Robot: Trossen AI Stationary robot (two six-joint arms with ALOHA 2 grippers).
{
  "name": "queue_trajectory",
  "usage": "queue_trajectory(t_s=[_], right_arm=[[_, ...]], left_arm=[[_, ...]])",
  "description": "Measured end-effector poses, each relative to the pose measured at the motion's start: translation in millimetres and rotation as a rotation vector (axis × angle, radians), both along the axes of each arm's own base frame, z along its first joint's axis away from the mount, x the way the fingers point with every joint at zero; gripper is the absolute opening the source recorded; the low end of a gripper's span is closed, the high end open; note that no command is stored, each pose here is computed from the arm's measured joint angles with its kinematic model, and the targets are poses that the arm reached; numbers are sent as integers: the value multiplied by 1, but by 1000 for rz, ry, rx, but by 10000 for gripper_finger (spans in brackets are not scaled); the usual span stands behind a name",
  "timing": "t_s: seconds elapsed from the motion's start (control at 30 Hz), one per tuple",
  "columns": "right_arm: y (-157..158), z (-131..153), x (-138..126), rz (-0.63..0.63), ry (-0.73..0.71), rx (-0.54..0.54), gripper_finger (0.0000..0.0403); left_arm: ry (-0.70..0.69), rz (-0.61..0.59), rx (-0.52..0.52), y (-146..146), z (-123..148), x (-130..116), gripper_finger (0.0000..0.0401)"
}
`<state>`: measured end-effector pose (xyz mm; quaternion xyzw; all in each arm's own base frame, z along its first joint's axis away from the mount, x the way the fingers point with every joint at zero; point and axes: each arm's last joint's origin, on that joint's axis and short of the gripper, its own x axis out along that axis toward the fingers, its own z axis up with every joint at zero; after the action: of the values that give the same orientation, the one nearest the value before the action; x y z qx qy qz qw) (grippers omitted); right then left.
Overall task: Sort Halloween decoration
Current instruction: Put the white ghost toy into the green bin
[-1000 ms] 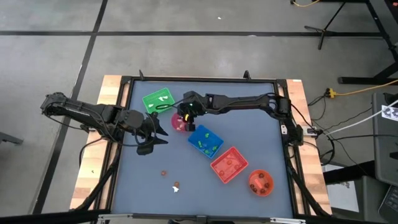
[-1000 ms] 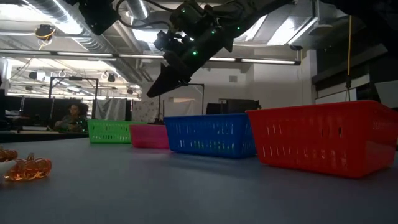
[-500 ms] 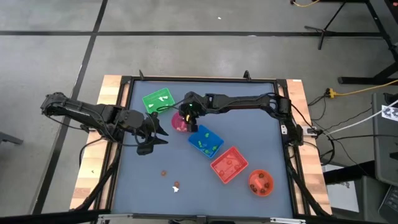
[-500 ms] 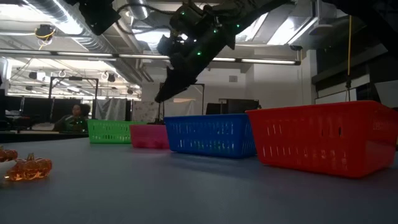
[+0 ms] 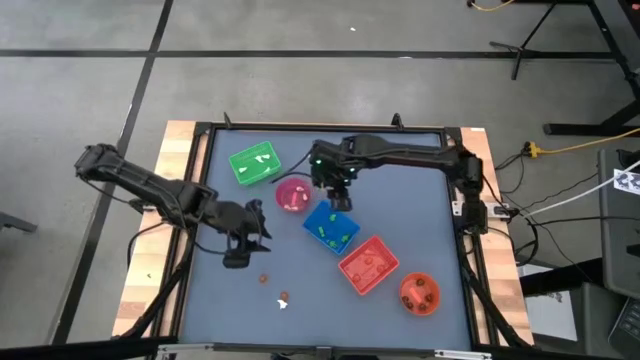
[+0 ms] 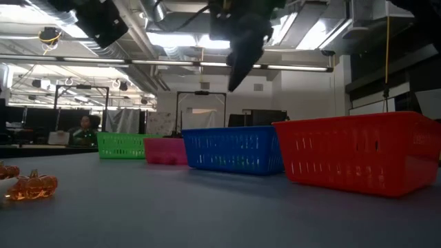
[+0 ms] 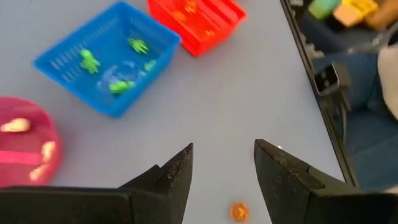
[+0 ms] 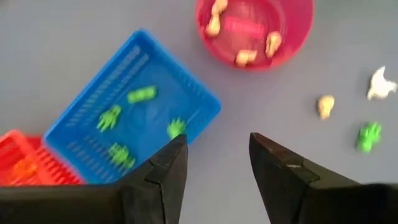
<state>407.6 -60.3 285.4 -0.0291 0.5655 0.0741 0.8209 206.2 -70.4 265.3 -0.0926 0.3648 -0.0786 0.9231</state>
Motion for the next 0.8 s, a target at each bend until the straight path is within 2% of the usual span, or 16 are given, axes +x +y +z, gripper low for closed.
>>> queue_trajectory(t_s=[0.17, 0.3, 0.53, 0.8], right_arm=[[3, 23, -21, -22, 25, 12, 170], [6, 40, -38, -41, 37, 20, 170], [16, 70, -69, -76, 33, 32, 170], [46, 75, -111, -57, -12, -2, 170]], left_arm=[[48, -47, -8, -19, -13, 7, 155], [36, -69, -45, -37, -22, 17, 155], [33, -152, -42, -67, -43, 30, 155], [0, -201, -59, -93, -68, 45, 155]])
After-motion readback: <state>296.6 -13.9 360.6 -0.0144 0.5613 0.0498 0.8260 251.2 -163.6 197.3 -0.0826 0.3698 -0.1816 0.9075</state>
